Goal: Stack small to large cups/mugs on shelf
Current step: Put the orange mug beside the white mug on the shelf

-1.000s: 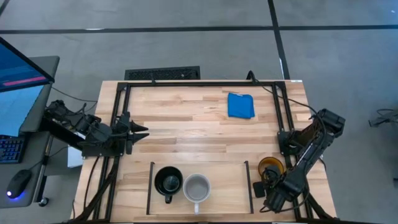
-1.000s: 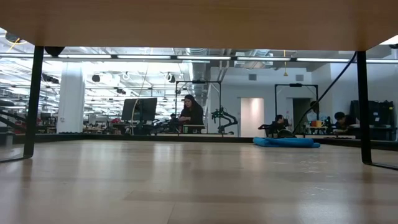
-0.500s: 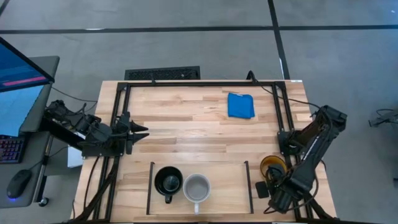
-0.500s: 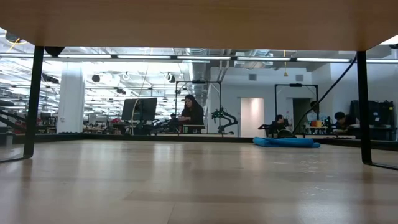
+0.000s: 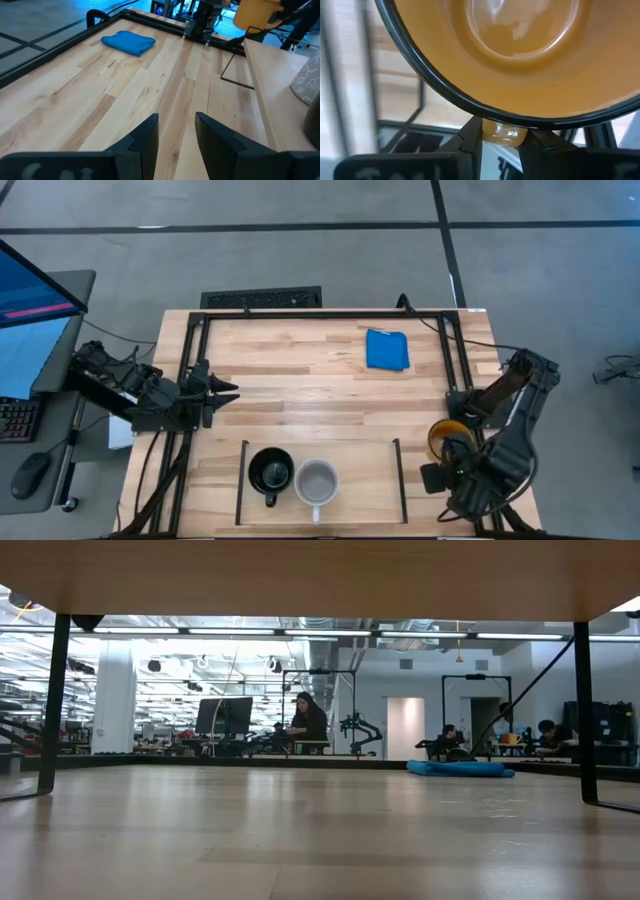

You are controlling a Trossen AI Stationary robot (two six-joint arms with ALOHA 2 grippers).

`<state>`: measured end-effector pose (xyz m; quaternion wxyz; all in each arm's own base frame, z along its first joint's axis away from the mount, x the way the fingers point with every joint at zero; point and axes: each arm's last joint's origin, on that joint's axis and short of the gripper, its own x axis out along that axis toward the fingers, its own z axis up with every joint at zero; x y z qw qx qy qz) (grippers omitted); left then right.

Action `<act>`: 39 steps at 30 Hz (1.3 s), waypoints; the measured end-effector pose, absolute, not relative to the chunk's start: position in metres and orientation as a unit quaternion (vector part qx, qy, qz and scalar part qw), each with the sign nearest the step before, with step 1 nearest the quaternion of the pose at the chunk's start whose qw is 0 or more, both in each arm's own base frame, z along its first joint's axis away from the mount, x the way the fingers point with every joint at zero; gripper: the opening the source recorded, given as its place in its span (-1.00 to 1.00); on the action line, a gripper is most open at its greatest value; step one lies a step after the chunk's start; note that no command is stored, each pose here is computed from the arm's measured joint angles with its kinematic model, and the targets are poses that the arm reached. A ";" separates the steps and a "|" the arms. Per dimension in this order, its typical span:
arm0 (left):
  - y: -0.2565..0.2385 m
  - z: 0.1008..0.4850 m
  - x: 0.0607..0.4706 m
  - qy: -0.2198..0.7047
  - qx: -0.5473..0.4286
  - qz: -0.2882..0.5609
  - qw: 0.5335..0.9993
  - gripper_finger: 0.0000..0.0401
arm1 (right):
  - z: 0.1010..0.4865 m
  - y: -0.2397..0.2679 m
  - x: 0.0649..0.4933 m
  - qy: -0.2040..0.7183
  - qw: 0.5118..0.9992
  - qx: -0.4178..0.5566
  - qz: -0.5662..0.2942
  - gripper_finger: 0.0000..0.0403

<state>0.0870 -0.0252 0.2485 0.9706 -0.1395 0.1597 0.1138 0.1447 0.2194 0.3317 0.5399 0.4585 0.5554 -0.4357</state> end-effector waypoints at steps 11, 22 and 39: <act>-0.025 0.248 0.087 0.161 -0.131 0.113 0.972 -0.41 | 0.356 0.208 0.162 0.536 0.573 0.472 -0.402 -0.50; -0.025 0.246 0.086 0.171 -0.125 0.115 0.971 -0.41 | 0.376 0.195 0.178 0.544 0.595 0.475 -0.352 -0.50; -0.025 0.246 0.086 0.171 -0.124 0.115 0.971 -0.41 | 0.394 0.186 0.197 0.523 0.629 0.498 -0.286 -0.50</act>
